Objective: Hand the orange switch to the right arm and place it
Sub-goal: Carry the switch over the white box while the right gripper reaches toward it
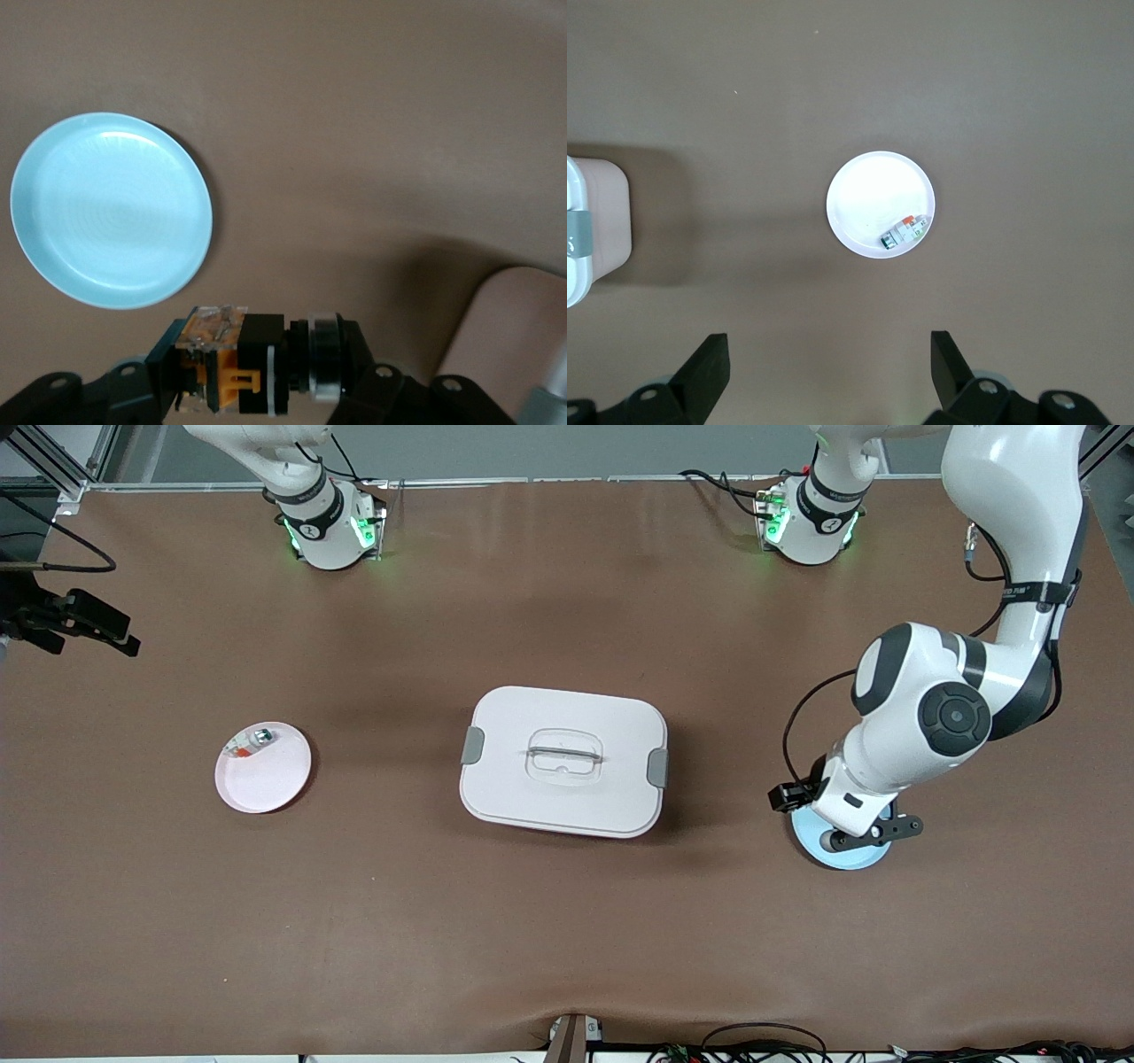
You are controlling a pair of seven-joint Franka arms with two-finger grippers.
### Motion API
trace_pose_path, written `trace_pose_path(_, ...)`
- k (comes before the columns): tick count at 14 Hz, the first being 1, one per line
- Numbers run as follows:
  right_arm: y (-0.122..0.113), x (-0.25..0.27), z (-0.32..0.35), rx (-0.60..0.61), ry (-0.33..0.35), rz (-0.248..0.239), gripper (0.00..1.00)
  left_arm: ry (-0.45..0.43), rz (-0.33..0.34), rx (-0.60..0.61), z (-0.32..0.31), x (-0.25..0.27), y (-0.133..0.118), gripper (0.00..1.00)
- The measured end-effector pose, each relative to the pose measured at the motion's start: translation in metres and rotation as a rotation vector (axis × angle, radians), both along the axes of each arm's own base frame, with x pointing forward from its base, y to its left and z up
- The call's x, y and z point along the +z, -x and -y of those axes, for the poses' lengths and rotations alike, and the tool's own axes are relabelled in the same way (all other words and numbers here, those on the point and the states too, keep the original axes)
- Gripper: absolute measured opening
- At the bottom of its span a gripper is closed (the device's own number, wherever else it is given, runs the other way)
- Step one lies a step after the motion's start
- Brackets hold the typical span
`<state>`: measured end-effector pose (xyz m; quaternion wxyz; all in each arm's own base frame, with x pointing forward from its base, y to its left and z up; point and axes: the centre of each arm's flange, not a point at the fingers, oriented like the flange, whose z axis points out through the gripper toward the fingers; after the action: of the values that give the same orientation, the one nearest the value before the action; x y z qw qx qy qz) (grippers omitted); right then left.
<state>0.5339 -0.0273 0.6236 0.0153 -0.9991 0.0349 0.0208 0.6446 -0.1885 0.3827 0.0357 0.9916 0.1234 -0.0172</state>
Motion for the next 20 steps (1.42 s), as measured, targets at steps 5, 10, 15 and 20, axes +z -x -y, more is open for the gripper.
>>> trace_pose_path(5, -0.033, -0.072, 0.008, -0.009, -0.012, -0.126, 1.0, 0.146, -0.061, 0.238, 0.075, 0.051, 0.018, 0.72)
trace_pose_path(10, -0.042, -0.089, 0.009, -0.008, -0.014, -0.153, 1.0, 0.255, -0.143, 0.465, 0.149, 0.09, 0.044, 0.72)
trace_pose_path(15, -0.042, -0.09, 0.003, -0.027, -0.121, -0.152, 1.0, 0.323, -0.22, 0.682, 0.23, 0.12, 0.073, 0.72)
trace_pose_path(20, -0.043, -0.093, -0.02, -0.044, -0.324, -0.156, 1.0, 0.391, -0.328, 0.87, 0.292, 0.112, 0.1, 0.72)
